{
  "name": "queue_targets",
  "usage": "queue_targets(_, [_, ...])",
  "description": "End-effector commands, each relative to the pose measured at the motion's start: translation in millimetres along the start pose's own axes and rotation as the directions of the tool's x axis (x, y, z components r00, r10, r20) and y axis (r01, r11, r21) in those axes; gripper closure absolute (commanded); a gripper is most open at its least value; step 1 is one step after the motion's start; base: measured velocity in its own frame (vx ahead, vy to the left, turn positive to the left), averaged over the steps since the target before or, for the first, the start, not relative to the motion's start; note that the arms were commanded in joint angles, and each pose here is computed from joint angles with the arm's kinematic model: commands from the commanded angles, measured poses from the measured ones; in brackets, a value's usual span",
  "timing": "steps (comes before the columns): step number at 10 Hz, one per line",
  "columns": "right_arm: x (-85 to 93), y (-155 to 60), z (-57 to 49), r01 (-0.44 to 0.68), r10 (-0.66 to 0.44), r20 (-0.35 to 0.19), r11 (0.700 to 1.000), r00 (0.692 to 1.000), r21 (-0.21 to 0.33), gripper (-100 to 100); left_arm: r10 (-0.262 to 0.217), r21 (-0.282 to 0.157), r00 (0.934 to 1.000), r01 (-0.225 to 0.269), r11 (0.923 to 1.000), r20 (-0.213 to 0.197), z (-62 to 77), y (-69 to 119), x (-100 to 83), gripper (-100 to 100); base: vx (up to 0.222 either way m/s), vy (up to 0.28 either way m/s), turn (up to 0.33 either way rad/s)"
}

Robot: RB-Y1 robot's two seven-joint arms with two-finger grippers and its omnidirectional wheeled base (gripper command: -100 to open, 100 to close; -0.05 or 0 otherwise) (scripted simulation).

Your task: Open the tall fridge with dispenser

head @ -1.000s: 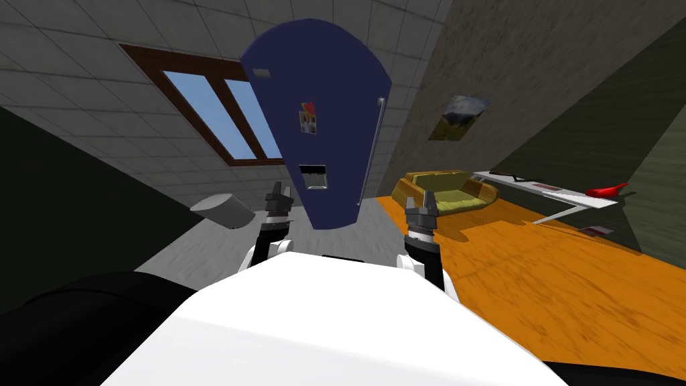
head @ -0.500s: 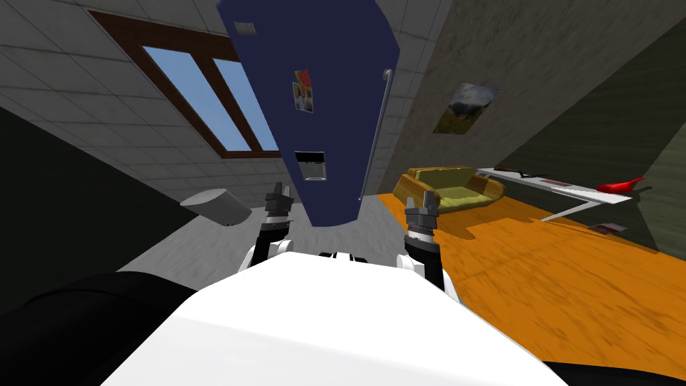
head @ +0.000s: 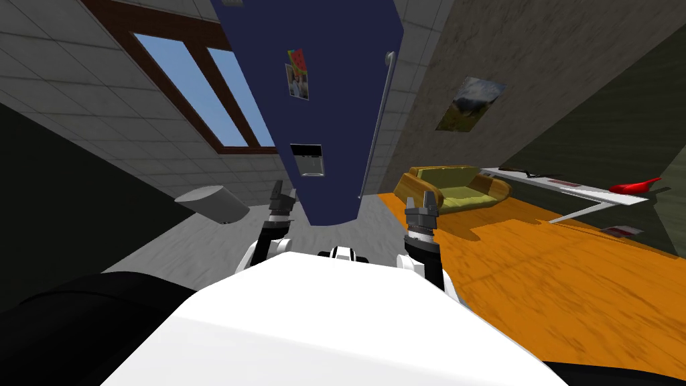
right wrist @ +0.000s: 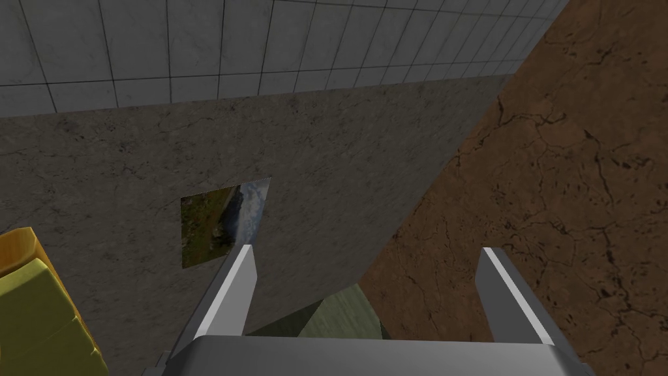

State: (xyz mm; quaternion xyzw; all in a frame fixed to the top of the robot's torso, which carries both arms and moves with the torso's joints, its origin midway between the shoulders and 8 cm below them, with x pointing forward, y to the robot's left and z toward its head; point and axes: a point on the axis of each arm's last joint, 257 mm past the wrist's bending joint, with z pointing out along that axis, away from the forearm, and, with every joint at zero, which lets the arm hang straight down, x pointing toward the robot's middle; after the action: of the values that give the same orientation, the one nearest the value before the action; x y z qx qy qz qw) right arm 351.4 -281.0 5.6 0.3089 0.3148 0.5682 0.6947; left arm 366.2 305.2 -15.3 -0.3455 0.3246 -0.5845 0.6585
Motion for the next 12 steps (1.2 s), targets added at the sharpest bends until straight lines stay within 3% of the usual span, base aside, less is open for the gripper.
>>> queue_targets(1, [0.0,0.0,0.0,0.000,0.000,0.000,1.000,1.000,0.000,0,-0.002,-0.021,0.9996,0.001,0.9998,-0.028,2.7,20.2,-1.8,-100,0.057,-0.120,0.057])
queue_targets(8, [0.0,0.0,0.0,0.000,0.000,0.000,1.000,1.000,0.000,0,-0.033,-0.054,0.9992,0.032,0.9980,-0.022,10.8,59.9,-13.7,-100,0.058,-0.110,0.037])
queue_targets(12, [0.0,0.0,0.0,0.000,0.000,0.000,1.000,1.000,0.000,0,-0.071,-0.066,0.9975,0.071,0.9953,0.002,20.6,87.2,-25.1,-100,0.059,-0.127,0.050])
